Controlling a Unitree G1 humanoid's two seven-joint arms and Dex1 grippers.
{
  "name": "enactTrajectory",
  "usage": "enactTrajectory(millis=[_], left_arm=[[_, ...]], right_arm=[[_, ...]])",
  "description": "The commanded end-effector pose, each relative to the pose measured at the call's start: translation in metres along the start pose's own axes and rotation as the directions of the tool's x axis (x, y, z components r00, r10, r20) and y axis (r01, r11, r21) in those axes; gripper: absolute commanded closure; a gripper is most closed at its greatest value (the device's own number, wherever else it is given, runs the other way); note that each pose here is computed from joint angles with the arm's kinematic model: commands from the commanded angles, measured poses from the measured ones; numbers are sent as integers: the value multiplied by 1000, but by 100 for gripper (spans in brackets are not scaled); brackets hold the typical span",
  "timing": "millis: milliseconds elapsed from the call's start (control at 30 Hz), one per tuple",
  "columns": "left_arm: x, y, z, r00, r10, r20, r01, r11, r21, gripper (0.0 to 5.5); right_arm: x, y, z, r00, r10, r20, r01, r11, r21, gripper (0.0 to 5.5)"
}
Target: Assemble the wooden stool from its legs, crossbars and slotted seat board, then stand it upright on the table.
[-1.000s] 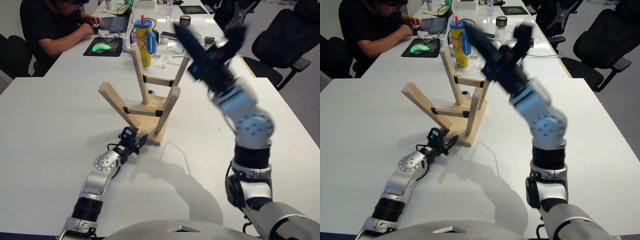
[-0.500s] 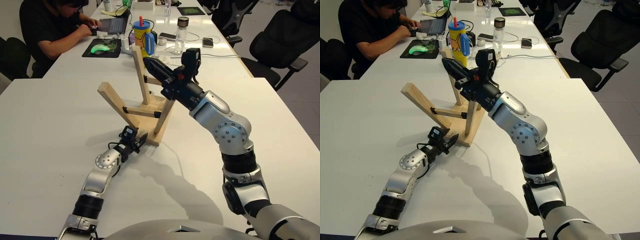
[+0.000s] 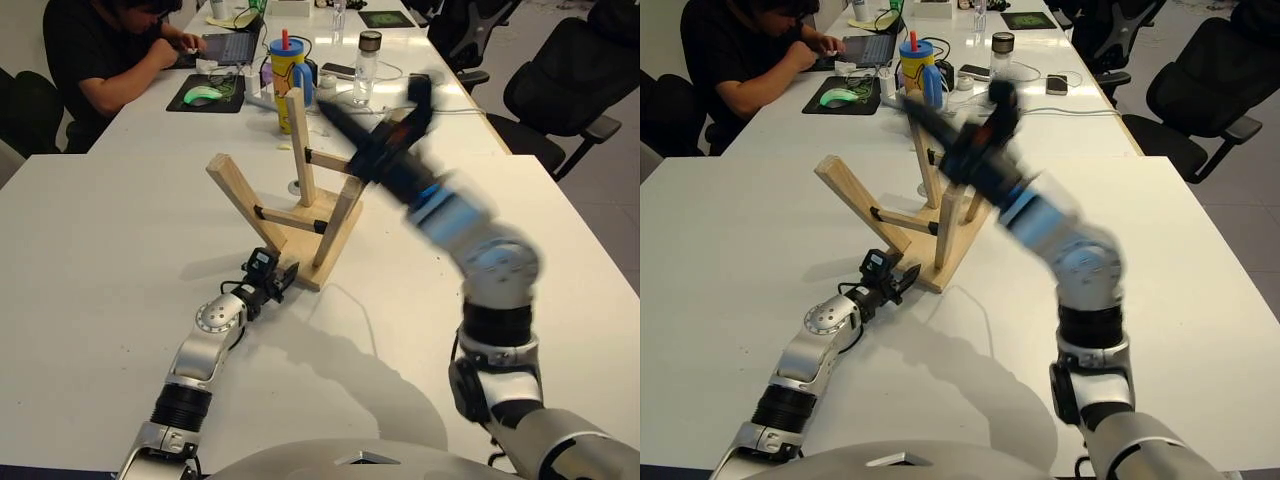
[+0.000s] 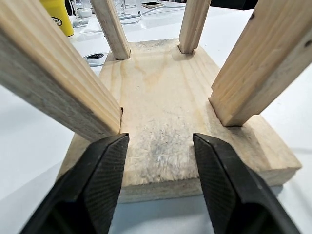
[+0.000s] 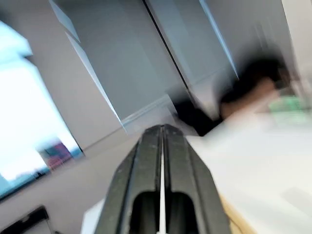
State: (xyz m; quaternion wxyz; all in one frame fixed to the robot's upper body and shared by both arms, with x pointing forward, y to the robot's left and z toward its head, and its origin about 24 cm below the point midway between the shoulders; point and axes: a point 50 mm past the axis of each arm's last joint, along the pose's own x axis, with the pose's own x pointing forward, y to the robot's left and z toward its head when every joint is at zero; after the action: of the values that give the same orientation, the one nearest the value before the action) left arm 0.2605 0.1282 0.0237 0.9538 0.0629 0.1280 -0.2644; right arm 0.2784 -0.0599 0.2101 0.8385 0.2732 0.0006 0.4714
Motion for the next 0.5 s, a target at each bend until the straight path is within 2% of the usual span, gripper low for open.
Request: enactTrajectory(millis=[33, 67, 100, 167, 233, 300, 333, 367, 433, 500], left_arm=[[-6, -11, -45, 967, -34, -251, 22, 999, -49, 304], [-7, -10, -46, 967, -27, -253, 15, 999, -52, 304], [-7, -10, -46, 967, -23, -255, 9, 998, -55, 304], [-7, -10, -48, 965, -19, -261, 4, 998, -58, 304], [-5, -10, -48, 963, -21, -268, 5, 998, -60, 304], [-5, -11, -48, 962, -22, -272, 6, 998, -61, 304], [-4, -11, -47, 962, -24, -274, 8, 998, -59, 304], [-4, -11, -47, 961, -23, -277, 5, 998, -66, 304], [-4, -10, -46, 959, -20, -283, -2, 997, -78, 304], [-3, -9, -45, 955, -15, -297, -12, 996, -90, 304]], right_arm=[[-51, -59, -106, 811, -357, -463, 363, 928, -80, 548], [-33, -53, -66, 920, -299, -254, 297, 954, -46, 548], [-23, -45, -31, 968, -242, -61, 241, 970, -23, 548], [-22, -40, 12, 966, -194, 170, 199, 980, -15, 548], [-30, -46, 36, 938, -206, 279, 228, 972, -50, 548], [-43, -59, 46, 906, -261, 332, 293, 955, -49, 548], [-51, -70, 43, 893, -323, 313, 356, 933, -51, 548], [-59, -81, 31, 891, -393, 229, 422, 901, -96, 548], [-72, -95, 0, 874, -486, 7, 476, 853, -213, 548], [-93, -99, -42, 793, -531, -299, 410, 828, -383, 548]])
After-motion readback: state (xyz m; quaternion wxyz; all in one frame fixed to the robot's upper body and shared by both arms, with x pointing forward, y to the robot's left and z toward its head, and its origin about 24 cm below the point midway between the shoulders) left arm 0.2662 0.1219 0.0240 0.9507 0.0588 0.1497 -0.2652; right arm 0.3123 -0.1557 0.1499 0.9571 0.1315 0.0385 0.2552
